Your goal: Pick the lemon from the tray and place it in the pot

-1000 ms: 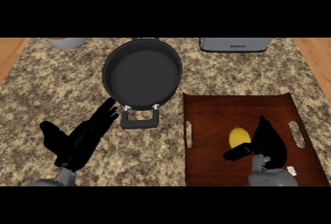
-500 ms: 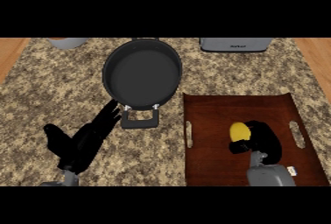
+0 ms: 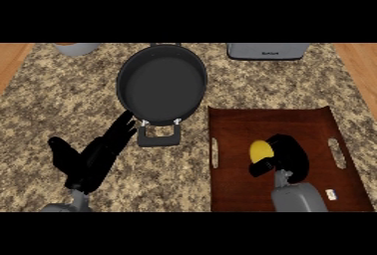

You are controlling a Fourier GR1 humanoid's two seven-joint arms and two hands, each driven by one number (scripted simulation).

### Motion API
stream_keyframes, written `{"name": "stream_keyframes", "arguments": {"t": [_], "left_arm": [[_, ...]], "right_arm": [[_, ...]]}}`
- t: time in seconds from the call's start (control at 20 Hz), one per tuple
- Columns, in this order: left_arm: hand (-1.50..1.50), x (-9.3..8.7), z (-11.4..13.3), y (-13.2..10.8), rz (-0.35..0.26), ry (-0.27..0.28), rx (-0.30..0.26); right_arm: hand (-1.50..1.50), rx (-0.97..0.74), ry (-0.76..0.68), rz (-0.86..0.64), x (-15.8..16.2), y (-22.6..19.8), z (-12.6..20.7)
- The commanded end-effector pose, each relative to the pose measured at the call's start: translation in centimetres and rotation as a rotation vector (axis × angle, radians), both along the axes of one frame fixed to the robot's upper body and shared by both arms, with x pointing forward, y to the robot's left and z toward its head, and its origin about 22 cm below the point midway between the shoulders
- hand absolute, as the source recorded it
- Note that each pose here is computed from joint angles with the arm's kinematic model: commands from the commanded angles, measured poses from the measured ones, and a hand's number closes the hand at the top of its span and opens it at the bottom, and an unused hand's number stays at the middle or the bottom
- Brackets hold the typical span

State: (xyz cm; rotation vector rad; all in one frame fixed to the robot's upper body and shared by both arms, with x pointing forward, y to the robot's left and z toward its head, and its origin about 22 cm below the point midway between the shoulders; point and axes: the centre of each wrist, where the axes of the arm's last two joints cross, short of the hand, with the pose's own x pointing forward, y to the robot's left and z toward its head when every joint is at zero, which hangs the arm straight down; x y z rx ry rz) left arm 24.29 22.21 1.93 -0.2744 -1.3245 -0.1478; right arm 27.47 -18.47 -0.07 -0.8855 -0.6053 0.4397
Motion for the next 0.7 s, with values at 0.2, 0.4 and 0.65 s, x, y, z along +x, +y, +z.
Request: {"name": "stream_keyframes", "arguments": {"t": [0.2,0.4,0.65], "left_arm": [[0.00,0.7,0.7,-1.2,-0.038,-0.018,-0.002],[0.00,-0.8,-0.4,-0.1,-0.014,0.024,-0.007],[0.00,-0.4,1.5,-0.4,0.002,0.001,0.006]], "right_arm": [[1.50,-0.002,0.019,0.736,0.1,4.7,0.8],[1.50,-0.073,-0.034,0.861,-0.4,5.2,2.1],[1.50,-0.164,-0.153,0.826,-1.4,3.6,4.9]]}}
